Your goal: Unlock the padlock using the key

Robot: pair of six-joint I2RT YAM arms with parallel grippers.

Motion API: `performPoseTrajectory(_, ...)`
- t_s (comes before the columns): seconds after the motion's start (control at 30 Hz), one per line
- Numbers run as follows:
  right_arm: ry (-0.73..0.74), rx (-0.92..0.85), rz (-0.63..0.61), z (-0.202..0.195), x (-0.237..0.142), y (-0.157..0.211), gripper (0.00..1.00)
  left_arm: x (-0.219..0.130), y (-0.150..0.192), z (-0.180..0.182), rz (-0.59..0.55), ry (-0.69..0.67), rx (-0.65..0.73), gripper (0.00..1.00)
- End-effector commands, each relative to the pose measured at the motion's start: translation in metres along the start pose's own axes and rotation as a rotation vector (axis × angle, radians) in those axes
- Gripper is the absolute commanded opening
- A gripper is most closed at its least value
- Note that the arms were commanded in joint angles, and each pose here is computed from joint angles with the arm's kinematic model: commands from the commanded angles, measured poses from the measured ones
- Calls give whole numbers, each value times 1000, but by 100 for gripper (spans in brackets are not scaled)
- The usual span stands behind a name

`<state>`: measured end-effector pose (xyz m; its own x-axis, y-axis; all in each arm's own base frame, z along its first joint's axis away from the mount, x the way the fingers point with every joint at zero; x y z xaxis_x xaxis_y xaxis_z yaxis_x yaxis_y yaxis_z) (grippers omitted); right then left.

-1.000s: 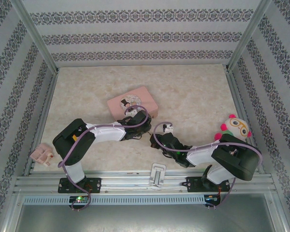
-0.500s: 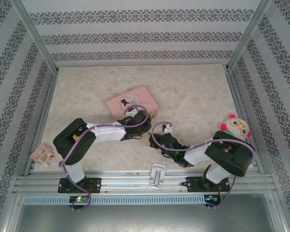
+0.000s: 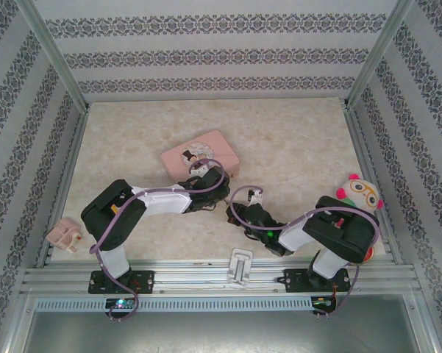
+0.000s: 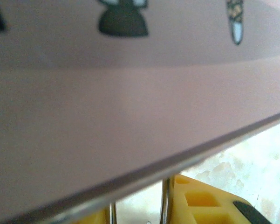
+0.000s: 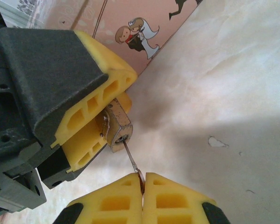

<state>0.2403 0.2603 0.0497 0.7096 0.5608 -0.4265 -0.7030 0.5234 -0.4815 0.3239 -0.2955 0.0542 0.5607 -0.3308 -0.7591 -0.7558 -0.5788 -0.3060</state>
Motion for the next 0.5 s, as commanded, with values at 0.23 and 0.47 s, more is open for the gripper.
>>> performPoseTrajectory(0.23,-71,44,-101,18,-4,-19,0,-1,1,-10,9,53,-49,0)
performPoseTrajectory(0.47,-86,45,-93,21,-2,-17,0,0,2,-11,14,56,-54,0)
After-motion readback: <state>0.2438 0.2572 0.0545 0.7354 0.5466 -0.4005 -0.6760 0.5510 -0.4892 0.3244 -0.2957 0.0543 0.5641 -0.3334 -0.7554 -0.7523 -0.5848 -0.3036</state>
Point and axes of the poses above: each hand's point on the last joint's axis, 136 mm out from that joint toward the fingers, its own x axis out along the fingers, its own z axis along the line the jaws close on, y = z × x, the point moved 1 cm from there along -x, back along the fingers
